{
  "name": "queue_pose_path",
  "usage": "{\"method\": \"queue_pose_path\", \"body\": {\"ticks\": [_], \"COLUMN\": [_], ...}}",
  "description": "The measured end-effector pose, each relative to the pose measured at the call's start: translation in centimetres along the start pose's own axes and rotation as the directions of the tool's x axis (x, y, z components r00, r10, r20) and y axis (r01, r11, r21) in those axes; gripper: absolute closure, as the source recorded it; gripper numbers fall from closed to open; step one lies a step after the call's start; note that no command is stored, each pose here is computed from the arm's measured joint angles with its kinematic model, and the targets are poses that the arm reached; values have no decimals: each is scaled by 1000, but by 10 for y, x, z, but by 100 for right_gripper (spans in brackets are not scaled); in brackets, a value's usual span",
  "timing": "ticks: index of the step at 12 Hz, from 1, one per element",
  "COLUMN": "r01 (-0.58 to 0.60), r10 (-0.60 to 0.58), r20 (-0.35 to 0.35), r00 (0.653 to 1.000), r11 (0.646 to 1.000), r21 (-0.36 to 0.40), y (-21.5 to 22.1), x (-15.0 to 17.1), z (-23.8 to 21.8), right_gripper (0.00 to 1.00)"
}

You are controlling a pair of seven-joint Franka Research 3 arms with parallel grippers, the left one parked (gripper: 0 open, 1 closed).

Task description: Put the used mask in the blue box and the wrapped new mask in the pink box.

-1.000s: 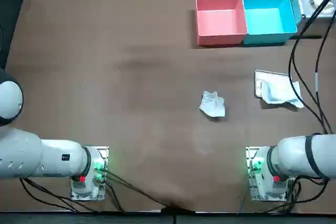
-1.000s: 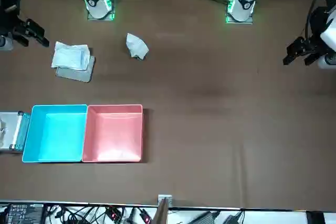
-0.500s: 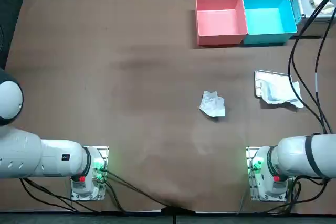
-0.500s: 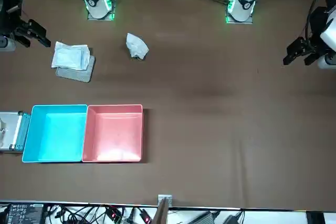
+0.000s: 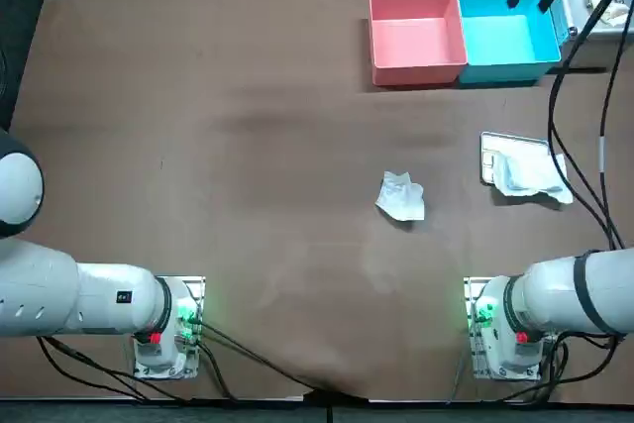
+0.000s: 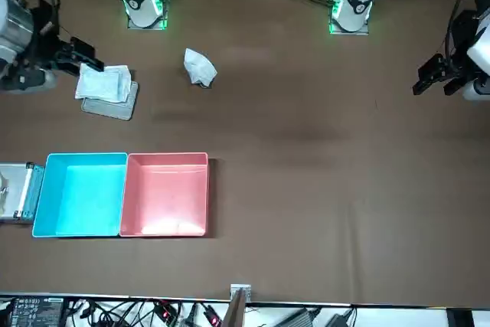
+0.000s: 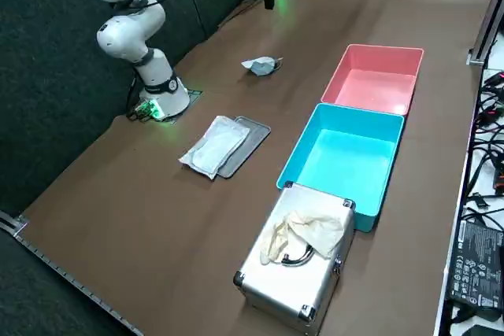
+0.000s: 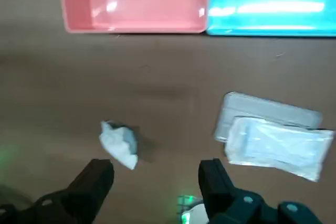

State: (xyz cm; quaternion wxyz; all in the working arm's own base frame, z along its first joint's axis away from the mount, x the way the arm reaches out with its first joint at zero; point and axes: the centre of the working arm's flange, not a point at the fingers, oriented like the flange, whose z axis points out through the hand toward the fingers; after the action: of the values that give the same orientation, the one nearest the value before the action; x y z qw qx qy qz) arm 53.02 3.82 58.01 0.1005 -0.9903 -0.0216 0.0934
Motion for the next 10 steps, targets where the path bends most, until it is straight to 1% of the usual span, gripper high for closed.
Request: {"method": "queue_pose_path", "body": {"ticks": [1, 3, 7, 10], "r01": [14, 54, 169, 215], "r10": [-15, -56, -169, -213], "r20": [22, 62, 101, 143], "r00": [1000, 997, 980, 966], "r11": [1000, 998, 986, 977], "r21": [19, 29, 9, 3], "y": [-8, -31, -95, -122], "x": [2, 3, -2, -12], "z": [11, 35, 96, 141], "right_gripper": [0, 0, 0, 0]}}
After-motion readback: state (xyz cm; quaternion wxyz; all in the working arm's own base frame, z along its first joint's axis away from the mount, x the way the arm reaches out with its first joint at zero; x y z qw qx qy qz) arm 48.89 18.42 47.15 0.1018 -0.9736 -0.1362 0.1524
